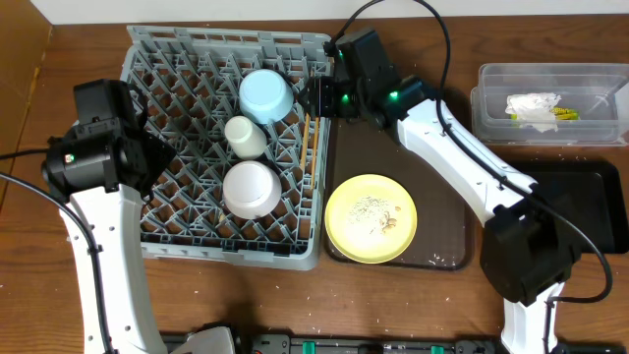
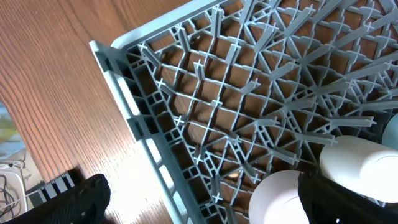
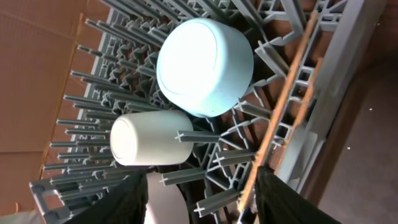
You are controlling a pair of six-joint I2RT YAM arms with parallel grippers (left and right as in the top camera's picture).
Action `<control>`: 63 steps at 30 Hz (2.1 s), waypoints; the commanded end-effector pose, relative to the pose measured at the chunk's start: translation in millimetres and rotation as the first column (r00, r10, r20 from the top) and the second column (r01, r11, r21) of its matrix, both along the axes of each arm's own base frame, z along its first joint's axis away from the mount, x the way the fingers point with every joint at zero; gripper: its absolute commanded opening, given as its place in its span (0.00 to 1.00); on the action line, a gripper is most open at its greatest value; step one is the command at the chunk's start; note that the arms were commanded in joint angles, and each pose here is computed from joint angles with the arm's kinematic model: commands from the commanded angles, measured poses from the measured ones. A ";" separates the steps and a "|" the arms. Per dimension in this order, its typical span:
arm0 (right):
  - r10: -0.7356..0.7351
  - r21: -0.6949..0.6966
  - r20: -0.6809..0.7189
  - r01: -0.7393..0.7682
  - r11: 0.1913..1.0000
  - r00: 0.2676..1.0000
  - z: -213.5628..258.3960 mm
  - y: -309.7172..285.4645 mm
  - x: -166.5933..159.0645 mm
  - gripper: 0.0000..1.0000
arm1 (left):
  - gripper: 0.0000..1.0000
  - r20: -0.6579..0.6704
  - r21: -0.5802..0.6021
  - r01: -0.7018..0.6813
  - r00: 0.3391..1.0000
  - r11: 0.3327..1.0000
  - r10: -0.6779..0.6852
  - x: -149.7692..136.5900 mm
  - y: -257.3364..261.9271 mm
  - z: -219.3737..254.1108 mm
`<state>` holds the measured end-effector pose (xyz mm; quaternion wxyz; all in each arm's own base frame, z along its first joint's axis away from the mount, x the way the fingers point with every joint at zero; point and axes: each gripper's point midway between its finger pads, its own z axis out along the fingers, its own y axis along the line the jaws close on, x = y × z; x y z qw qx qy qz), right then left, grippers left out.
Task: Sort waste into correct bins and load items into the dishwasher
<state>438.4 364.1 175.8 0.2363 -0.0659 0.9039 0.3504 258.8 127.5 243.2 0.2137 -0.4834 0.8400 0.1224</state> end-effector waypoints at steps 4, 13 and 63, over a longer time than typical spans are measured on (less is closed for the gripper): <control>0.007 -0.047 0.031 -0.005 0.999 1.000 14.2 -29.6 4.7 0.56 | 0.98 0.020 0.003 -0.017 1.000 1.000 0.017 0.3 2.0 5.9; -0.034 -0.353 -0.191 -0.036 0.935 0.981 -24.8 -137.2 -33.5 0.38 | 0.98 0.020 0.003 -0.017 1.000 1.000 0.017 0.3 2.0 5.9; -0.427 -0.703 -0.311 0.096 0.704 0.849 -155.0 -290.7 -74.8 0.25 | 0.98 0.020 0.003 -0.017 1.000 1.000 0.017 0.3 2.0 5.9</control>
